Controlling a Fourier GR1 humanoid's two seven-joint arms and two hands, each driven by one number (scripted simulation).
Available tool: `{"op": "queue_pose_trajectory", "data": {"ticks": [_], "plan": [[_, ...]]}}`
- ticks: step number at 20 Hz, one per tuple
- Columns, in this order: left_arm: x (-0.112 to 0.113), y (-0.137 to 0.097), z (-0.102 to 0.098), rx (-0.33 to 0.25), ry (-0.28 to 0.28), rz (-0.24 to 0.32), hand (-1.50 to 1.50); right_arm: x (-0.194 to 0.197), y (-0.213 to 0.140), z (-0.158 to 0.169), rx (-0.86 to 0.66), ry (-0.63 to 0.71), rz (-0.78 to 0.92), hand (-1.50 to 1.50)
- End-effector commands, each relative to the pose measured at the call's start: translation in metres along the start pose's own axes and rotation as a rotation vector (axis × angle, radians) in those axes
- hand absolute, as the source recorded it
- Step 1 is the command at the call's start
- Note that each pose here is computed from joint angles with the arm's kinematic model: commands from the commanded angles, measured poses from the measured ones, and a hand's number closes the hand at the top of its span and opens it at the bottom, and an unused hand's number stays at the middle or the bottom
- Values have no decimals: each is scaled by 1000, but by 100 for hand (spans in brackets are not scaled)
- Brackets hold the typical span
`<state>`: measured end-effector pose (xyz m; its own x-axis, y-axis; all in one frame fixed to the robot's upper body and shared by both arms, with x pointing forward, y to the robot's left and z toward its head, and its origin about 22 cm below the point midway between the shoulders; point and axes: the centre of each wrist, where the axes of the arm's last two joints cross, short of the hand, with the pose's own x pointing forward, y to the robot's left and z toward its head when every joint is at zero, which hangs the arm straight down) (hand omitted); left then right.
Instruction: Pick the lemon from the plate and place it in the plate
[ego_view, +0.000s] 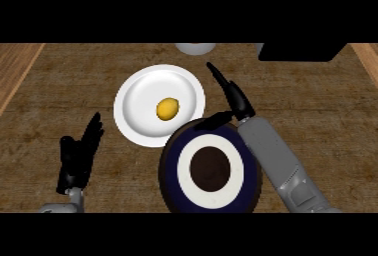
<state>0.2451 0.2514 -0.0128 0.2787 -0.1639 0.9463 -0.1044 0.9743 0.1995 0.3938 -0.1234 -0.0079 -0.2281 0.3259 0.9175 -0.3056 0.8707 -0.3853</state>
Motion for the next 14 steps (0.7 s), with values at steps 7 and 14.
{"op": "queue_pose_trajectory", "data": {"ticks": [7, 14], "plan": [[10, 3, -7, -8, 10, -6, 0, -16, -25, 4, -47, 54, 64, -150], [12, 3, -6, 9, -7, 2, 0, -41, -50, 26, -89, 67, 95, -150]]}}
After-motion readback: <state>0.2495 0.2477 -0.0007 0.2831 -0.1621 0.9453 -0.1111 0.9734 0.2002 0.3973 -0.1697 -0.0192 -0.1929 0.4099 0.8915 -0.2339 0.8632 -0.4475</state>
